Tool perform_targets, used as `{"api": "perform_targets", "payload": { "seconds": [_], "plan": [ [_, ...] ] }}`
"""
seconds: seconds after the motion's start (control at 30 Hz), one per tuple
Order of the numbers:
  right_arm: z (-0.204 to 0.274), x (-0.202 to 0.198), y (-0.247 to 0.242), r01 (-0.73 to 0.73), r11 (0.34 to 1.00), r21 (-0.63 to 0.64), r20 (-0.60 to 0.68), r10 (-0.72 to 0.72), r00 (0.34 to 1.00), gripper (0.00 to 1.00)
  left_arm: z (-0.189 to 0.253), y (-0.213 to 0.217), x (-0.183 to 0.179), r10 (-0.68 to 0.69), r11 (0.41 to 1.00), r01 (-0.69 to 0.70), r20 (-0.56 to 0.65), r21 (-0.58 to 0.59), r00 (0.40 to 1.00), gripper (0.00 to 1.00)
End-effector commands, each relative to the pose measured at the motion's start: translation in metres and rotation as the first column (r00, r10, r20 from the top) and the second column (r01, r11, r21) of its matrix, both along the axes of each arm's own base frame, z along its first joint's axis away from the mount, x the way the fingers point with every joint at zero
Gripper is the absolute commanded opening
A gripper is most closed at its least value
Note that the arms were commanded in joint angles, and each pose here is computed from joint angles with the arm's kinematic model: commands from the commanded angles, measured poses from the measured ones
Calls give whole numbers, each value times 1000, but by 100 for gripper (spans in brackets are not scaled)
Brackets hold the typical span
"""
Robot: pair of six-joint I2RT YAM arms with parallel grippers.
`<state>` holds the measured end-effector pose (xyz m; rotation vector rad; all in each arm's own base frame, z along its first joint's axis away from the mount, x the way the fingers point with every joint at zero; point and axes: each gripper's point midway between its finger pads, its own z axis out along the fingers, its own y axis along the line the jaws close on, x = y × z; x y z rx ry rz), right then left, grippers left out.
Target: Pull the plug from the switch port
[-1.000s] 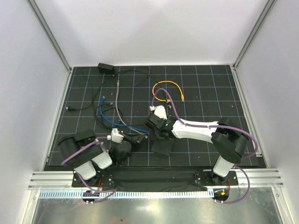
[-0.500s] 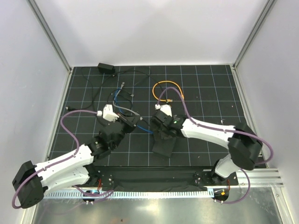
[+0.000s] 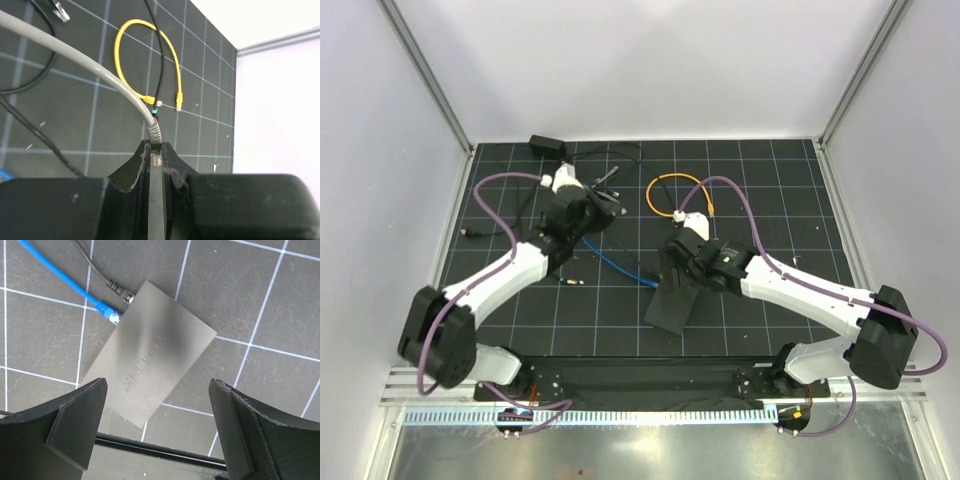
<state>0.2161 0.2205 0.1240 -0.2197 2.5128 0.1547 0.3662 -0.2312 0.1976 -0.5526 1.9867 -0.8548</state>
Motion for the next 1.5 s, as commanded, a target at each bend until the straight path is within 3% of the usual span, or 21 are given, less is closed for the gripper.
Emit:
{"api": "perform_targets", "payload": {
  "seconds": [0.0,0.3,0.5,0.67,0.8,0.9,1.1,1.13,1.2,1.37,1.47],
  "plan": [
    [19,1,-12,37,999,15,41,-37,998,91,17,-25,18,-135,989,136,22,-57,991,0],
    [19,-2,-21,49,999,9,47,-50,998,92,-36,-25,86,-172,975,150,-131,-164,976,0],
    [15,-4,-21,46,999,9,36,-46,998,92,-72,-4,109,-137,983,106,-212,-152,968,1],
    [10,-4,-20,46,999,3,29,-46,999,92,-102,19,118,-91,987,49,-284,-153,955,15],
    [7,-5,-19,40,999,3,20,-40,999,92,-111,36,118,-64,987,14,-304,-163,950,33],
    [2,-5,-19,38,999,-2,11,-38,999,92,-99,44,115,-52,989,10,-278,-149,959,46],
    [-7,-3,-14,32,999,-6,0,-32,999,92,-72,54,78,-55,994,32,-226,-104,973,50],
    [-11,-1,-13,33,999,-11,-4,-33,999,92,-53,57,72,-45,995,27,-185,-101,982,54],
    [-14,1,-10,30,999,-12,-11,-30,999,92,-57,58,49,-48,996,32,-191,-86,980,65],
    [-22,9,1,17,1000,-6,-32,-18,999,92,-44,79,7,-8,1000,6,-173,-12,985,72],
    [-24,13,4,14,1000,-7,-35,-14,999,93,-44,87,-17,5,1000,-3,-178,8,984,71]
  ]
}}
